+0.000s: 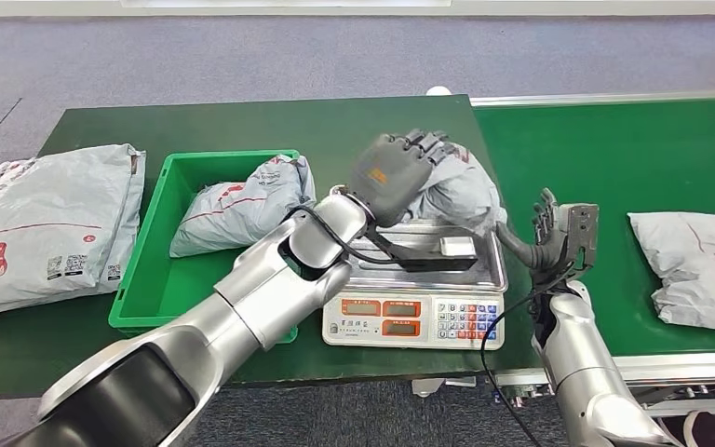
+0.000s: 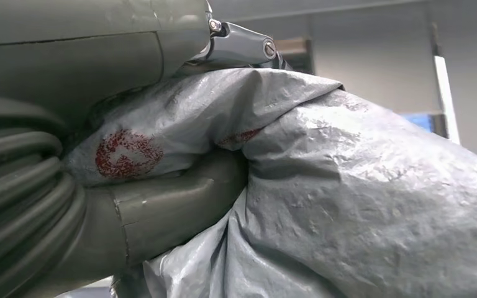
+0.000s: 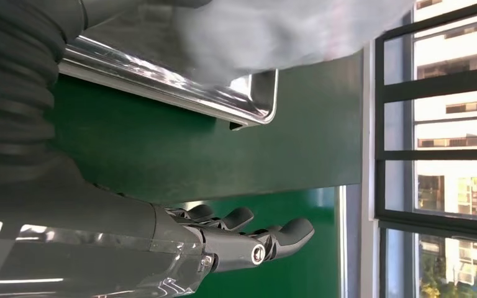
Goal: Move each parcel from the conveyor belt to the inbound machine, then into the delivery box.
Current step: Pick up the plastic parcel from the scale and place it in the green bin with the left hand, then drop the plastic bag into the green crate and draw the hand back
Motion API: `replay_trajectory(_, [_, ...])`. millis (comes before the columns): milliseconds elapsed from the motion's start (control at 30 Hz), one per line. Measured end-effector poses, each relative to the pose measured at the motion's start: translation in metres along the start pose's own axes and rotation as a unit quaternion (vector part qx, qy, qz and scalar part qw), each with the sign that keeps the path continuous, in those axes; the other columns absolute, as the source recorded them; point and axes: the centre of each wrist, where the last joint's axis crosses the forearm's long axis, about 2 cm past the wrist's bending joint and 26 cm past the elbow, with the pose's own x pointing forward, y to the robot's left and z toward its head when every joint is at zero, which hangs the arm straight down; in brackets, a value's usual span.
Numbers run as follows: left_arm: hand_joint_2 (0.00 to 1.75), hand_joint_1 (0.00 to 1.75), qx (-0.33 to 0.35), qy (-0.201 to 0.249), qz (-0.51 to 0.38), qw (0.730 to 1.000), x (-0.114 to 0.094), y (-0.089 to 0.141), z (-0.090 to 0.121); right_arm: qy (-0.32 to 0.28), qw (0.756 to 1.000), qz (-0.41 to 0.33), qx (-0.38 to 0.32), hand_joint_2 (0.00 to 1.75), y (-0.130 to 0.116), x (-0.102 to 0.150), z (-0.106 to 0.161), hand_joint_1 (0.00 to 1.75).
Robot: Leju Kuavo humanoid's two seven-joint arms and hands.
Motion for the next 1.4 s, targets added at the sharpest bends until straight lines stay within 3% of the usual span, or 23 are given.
replay_trajectory(300, [1.75, 1.75, 0.012, 0.055, -0.02, 0.998, -0.026, 0.004, -0.001, 0.0, 1.0, 0.0, -0.008, 1.75, -0.004, -0.001, 0.003, 0.0])
replay_trajectory(600, [1.75, 1.75, 0.029, 0.152, -0.085, 0.984, -0.093, 0.016, 0.008, -0.001, 1.0, 0.004, -0.027, 1.75, -0.02, -0.005, 0.022, 0.0])
replay_trajectory(733, [1.75, 1.75, 0.033, 0.2, -0.106, 0.974, -0.117, 0.018, 0.018, -0.01, 0.999, 0.011, -0.041, 1.75, -0.026, -0.001, 0.021, 0.0])
replay_trajectory(900, [1.75, 1.75, 0.044, 0.256, -0.103, 0.96, -0.144, 0.005, 0.052, -0.023, 0.998, 0.017, -0.049, 1.75, -0.039, 0.0, 0.029, 0.0])
replay_trajectory(1000, [1.75, 1.75, 0.047, 0.274, -0.098, 0.956, -0.151, 0.0, 0.066, -0.028, 0.998, 0.018, -0.054, 1.75, -0.042, 0.0, 0.033, 0.0])
replay_trajectory(1200, [1.75, 1.75, 0.057, 0.287, -0.095, 0.952, -0.157, 0.002, 0.073, -0.035, 0.998, 0.019, -0.054, 1.75, -0.043, 0.002, 0.033, 0.0])
replay_trajectory(1333, [1.75, 1.75, 0.06, 0.293, -0.095, 0.949, -0.159, 0.002, 0.076, -0.037, 0.998, 0.02, -0.054, 0.0, -0.043, 0.003, 0.034, 0.0])
replay_trajectory(1367, [1.75, 1.75, 0.061, 0.298, -0.096, 0.948, -0.161, 0.002, 0.078, -0.038, 0.998, 0.021, -0.054, 0.0, -0.043, 0.003, 0.034, 0.0])
replay_trajectory(1400, [1.75, 1.75, 0.062, 0.305, -0.097, 0.945, -0.162, 0.0, 0.082, -0.04, 0.998, 0.021, -0.053, 0.44, -0.043, 0.003, 0.034, 0.0])
